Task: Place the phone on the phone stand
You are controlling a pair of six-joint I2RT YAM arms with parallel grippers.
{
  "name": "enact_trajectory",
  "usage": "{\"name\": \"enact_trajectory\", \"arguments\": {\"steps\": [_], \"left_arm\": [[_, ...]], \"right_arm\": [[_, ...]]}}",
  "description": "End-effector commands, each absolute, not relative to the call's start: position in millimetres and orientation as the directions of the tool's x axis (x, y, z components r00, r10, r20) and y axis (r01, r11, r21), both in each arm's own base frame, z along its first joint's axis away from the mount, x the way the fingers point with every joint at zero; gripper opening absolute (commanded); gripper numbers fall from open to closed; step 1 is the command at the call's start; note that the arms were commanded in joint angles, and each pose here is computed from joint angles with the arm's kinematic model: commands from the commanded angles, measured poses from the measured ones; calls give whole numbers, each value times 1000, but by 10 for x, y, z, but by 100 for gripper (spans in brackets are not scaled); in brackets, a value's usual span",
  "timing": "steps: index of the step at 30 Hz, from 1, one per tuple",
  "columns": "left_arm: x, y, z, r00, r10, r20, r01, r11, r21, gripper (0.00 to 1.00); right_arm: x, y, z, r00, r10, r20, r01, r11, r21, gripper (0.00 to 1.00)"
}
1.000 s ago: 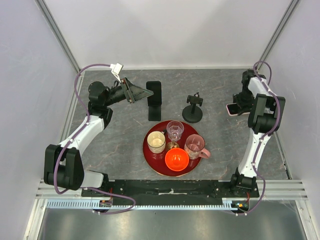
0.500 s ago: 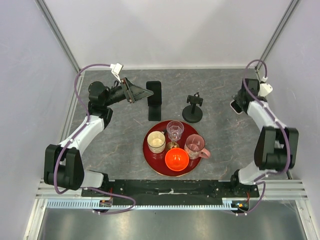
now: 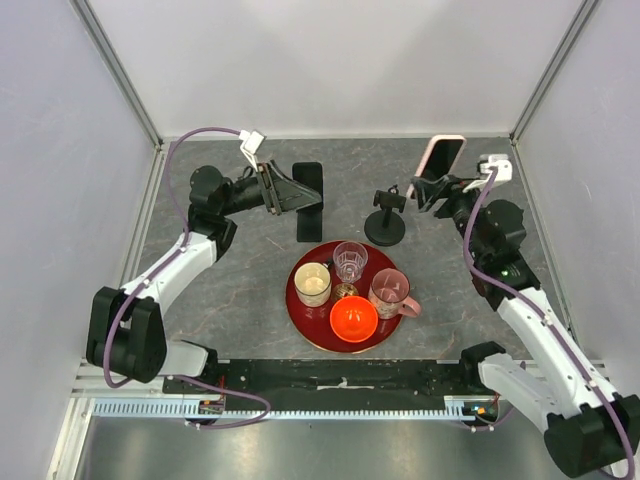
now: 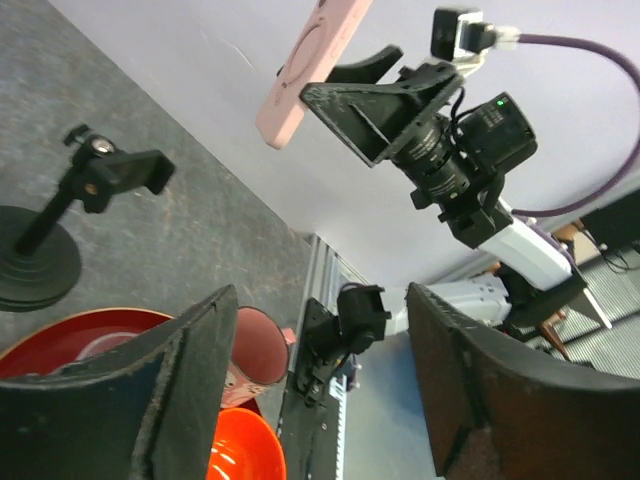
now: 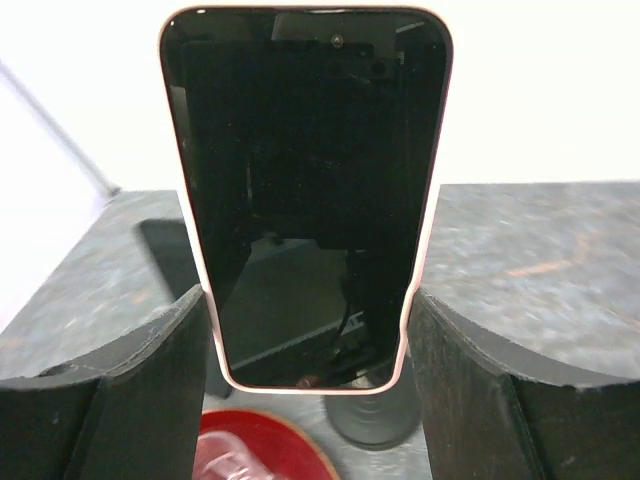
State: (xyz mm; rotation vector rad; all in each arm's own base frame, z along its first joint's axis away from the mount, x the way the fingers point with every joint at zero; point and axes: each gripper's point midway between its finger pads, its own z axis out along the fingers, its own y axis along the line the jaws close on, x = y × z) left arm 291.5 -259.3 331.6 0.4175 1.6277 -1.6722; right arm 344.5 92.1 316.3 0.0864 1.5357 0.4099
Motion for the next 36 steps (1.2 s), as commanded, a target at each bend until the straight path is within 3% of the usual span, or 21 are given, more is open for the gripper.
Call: {"name": "enact_trajectory", "arguments": {"steps": [1,4,9,13,17,25,31,36], "left_arm": [[2691,-2694,3621,-537,-252,-805,827,34,-562,80],[2580,-2721,3705,-484,-265,-834,860,33,-509,86],[2453,-2674,3870,-335,-347,-876,910,121,-396,84],[2599,-2573,3847,-230,-364,-902,903,267,-338,80],[2730,-2540,3746,-233,-348,-908,872,339,-353,80],[2707,-2566,3746,-223,-332,-916,882,331,-335,70],[2684,-2674,3656,-287,-301,-909,887,275,-371,75],[2635,-2761,3625,-327,-283,-902,892,223,-394,66]], "right_arm": [[3035,1426,3834,90,261,-961,-459,867,193,0],[2859,1722,3858,31,235,-972,-548,817,180,0],[2539,2227,3800,-31,278,-960,-621,747,236,0],[2448,2531,3631,-58,266,-962,-567,785,251,0],[2476,2675,3606,-70,283,-957,-442,851,284,0],[2444,2854,3480,-90,290,-953,-267,915,304,0],[2389,2934,3594,-91,330,-940,-283,896,342,0],[2342,3064,3640,-97,315,-944,-323,887,329,0]]}}
